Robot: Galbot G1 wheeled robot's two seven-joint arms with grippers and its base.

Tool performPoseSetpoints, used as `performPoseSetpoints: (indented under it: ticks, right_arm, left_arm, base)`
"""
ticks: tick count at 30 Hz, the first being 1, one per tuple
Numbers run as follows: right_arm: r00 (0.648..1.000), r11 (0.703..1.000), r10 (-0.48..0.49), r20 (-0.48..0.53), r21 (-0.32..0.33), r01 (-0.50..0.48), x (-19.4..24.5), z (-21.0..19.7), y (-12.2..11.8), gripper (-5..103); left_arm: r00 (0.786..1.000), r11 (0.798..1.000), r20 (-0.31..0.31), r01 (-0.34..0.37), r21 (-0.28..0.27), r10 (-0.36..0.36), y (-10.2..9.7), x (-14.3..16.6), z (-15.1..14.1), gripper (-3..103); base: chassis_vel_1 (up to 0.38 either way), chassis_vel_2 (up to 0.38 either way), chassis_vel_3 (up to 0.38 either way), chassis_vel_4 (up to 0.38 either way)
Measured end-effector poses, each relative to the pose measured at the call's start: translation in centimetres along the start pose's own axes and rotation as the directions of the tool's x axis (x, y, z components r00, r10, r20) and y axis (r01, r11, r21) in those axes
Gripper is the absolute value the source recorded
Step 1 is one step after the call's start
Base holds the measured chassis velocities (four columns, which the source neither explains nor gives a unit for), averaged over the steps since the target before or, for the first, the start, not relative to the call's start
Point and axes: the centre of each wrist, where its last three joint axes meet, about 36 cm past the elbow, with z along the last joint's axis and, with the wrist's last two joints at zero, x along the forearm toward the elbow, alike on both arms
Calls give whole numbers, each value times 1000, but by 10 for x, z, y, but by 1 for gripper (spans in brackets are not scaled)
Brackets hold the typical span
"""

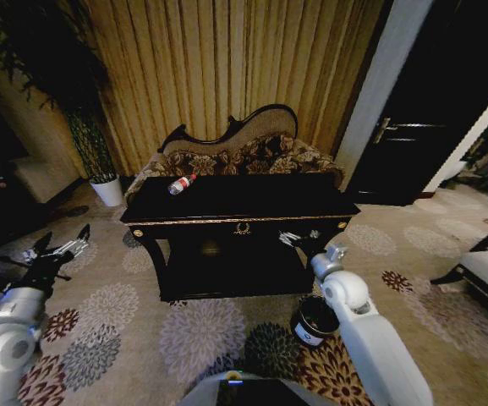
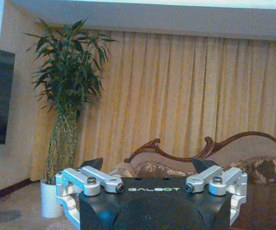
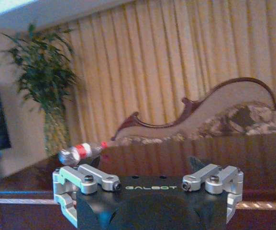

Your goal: Move to the front of the table and place the trash on the table into the trash bin.

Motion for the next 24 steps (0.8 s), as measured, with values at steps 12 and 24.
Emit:
performPoseSetpoints:
  ticks: [12, 24]
  right_arm:
    - [995, 997, 73, 74, 24, -75, 5, 5, -13, 100]
    - [990, 993, 99, 106, 49, -104, 6, 4, -19, 100]
  left_arm:
    - [998, 999, 38, 43, 12, -44, 2, -18, 7, 100]
    - [991, 996, -97, 91, 14, -89, 29, -32, 2, 100]
  base:
    - [0, 0, 0, 0]
    - [0, 0, 0, 0]
